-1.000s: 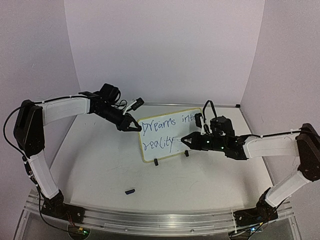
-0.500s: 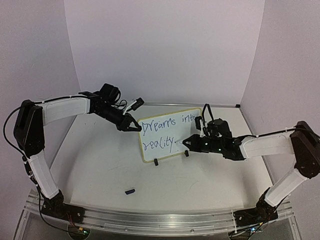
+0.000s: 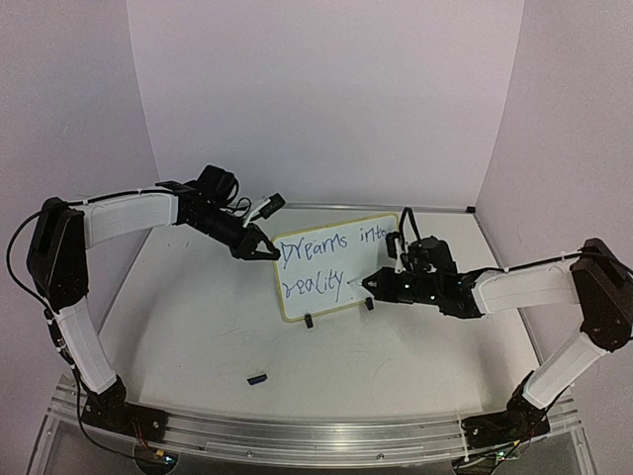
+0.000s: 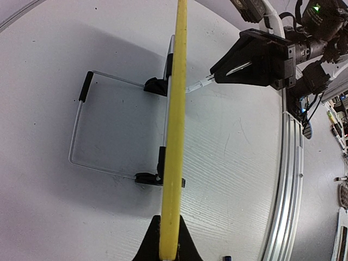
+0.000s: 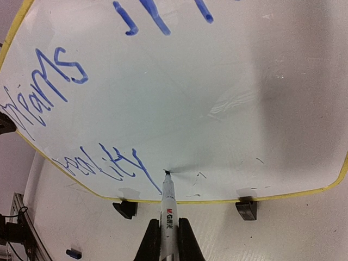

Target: Write a sentence on the whiteboard

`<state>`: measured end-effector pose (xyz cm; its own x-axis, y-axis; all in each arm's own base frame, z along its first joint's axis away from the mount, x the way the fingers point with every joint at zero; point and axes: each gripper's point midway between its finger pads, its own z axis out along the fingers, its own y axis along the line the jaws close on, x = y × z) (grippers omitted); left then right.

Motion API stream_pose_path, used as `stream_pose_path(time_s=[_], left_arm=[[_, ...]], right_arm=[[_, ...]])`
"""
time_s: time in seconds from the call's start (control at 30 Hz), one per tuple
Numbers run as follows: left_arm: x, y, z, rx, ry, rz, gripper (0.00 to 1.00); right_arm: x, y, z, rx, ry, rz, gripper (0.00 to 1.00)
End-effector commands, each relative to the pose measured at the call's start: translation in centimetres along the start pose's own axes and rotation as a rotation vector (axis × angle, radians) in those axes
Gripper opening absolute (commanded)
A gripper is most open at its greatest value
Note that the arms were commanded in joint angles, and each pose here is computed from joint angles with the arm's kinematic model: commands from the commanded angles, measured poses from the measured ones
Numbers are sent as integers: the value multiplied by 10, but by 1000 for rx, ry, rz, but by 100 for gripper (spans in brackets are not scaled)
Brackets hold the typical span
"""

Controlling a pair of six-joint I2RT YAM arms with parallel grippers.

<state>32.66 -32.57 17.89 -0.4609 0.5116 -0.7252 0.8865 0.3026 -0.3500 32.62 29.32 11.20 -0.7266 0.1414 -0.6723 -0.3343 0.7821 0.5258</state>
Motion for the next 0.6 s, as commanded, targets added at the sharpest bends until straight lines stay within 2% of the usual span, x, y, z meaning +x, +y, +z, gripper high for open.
stream_pose_path(time_s=[0.0, 0.27, 0.37, 0.57], left_arm=[[15, -4, 8, -7, 71, -23, 0], [14, -4, 8, -6, 67, -27, 2], [12, -4, 8, -7, 64, -32, 6], [12, -3, 8, -15, 63, -37, 22]], right_arm=[[-19, 10, 0, -6, -52, -15, 0], [-30, 18, -25, -32, -109, -21, 0], [-38, 18, -40, -28, -154, -29, 0], [-50, 22, -61, -31, -217, -45, 0]])
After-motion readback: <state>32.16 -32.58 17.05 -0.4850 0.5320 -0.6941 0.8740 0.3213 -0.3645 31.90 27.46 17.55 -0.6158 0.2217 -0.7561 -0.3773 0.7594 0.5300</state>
